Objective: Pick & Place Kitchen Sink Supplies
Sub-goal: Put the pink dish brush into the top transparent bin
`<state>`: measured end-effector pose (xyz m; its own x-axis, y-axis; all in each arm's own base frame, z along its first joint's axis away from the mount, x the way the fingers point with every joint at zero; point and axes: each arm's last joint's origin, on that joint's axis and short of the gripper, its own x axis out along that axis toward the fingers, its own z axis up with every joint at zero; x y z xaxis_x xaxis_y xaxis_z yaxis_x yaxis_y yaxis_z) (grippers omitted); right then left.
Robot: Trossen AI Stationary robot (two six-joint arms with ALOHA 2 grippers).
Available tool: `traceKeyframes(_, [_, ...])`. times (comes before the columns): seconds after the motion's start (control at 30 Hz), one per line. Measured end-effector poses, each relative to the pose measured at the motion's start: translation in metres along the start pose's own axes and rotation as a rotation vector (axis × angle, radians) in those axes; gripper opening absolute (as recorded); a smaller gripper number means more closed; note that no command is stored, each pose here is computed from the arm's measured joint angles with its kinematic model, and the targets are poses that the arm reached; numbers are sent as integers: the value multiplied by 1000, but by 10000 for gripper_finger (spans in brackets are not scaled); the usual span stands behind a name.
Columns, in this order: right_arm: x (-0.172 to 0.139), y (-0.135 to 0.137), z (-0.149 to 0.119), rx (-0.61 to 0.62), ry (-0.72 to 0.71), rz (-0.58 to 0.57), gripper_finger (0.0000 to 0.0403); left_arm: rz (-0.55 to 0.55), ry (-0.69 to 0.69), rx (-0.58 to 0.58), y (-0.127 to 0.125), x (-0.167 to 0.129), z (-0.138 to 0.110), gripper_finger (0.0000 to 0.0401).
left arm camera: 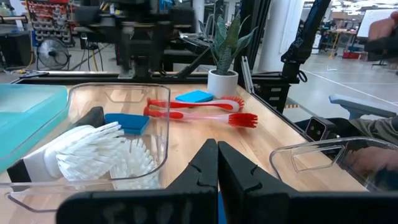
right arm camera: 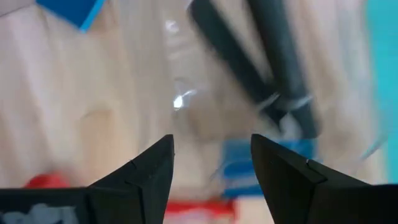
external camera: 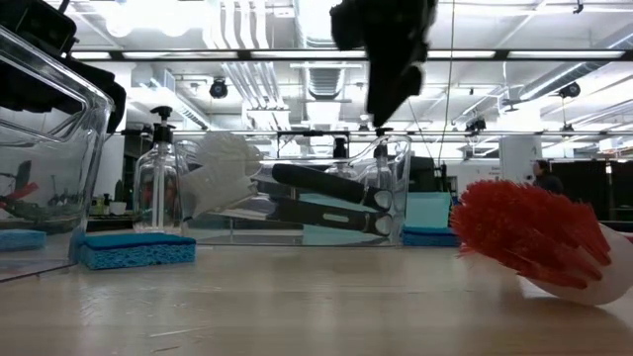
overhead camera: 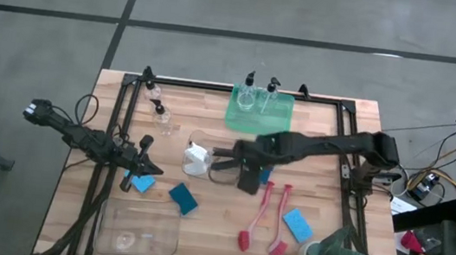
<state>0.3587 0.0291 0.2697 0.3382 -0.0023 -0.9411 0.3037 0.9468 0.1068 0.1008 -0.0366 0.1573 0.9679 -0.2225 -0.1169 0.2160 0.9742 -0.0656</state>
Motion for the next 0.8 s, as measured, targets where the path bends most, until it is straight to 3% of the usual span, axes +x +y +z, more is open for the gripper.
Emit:
traceKeyframes(0.07, [-3, 12, -11, -21, 56, 24, 206, 0, 0, 0, 0, 0, 0, 3])
traceKeyframes(0.33, [1, 70, -54, -431, 138, 34, 205, 0, 1, 0, 0, 0, 0, 3])
traceKeyframes(0.57, [22, 95, -71, -598, 163, -20, 205, 0, 1, 0, 0, 0, 0, 3])
traceKeyframes(0.8, [48, 111, -86, -666, 201, -40, 202, 0, 1, 0, 0, 0, 0, 3])
